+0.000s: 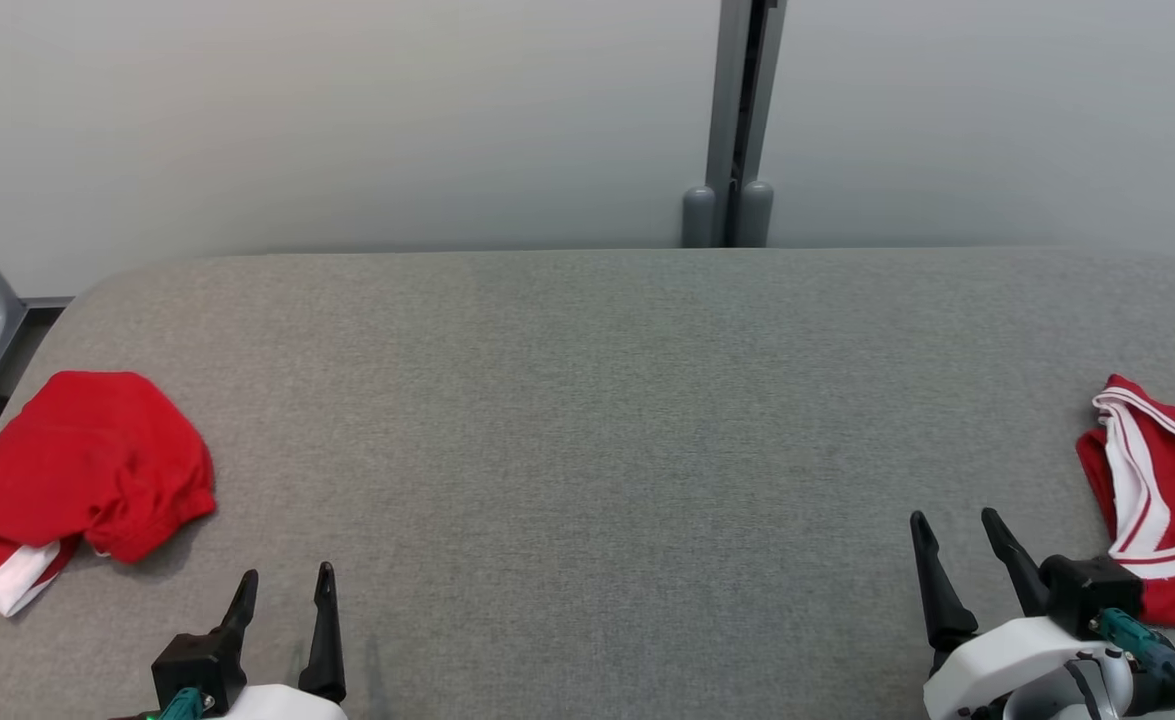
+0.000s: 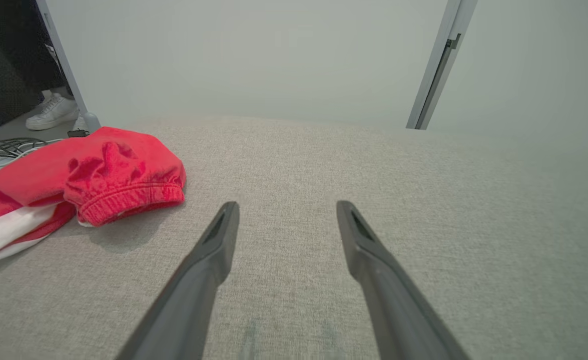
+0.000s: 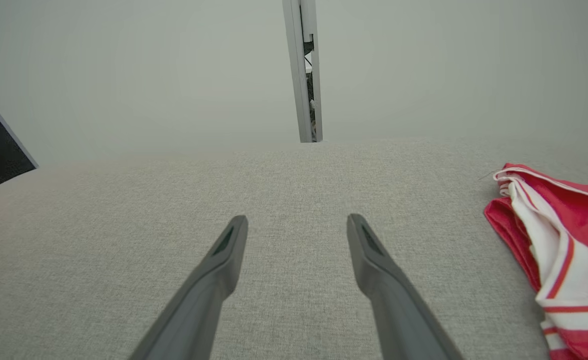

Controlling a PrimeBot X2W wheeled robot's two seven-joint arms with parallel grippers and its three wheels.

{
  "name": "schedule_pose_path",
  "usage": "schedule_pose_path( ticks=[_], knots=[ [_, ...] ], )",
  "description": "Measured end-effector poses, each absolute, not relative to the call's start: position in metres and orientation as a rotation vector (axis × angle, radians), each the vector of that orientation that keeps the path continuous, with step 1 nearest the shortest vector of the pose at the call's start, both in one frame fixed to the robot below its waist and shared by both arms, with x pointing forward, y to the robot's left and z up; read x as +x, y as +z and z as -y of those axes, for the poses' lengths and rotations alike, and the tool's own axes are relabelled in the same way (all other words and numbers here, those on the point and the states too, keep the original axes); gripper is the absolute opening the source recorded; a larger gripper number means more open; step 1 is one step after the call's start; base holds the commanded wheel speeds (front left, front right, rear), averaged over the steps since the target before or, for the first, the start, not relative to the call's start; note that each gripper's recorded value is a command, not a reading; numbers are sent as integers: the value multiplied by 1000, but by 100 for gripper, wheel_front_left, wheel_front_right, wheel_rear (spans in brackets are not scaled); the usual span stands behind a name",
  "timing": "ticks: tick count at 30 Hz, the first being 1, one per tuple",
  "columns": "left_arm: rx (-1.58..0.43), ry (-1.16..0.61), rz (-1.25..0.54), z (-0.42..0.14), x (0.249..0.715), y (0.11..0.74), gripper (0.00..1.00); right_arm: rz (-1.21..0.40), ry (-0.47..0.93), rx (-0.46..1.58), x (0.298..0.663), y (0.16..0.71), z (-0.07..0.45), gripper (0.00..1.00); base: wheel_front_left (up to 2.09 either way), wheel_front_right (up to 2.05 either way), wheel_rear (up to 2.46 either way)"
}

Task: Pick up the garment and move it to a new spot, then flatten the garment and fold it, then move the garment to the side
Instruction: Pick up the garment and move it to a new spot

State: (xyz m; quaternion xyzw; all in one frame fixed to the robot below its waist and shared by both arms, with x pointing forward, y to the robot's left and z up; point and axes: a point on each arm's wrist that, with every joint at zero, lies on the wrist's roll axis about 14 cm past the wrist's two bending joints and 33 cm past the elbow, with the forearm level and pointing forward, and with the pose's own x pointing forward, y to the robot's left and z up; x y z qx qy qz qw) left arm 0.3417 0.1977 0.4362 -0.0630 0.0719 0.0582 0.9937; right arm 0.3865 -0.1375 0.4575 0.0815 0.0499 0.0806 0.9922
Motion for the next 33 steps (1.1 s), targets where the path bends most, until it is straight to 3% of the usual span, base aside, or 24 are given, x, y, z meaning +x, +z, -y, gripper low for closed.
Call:
schedule_pose_path(
  ticks=[9,24,33],
  knots=[
    [-129,244,-155,-236,320,431,100,-126,286,162,397,452,93,100,0,0,0],
    [-148,566,-159,-319,243,425,100,-145,620,162,401,455,-25,100,0,0,0],
    [-162,687,-179,-343,206,419,100,-153,752,164,396,456,-71,100,0,0,0]
  ],
)
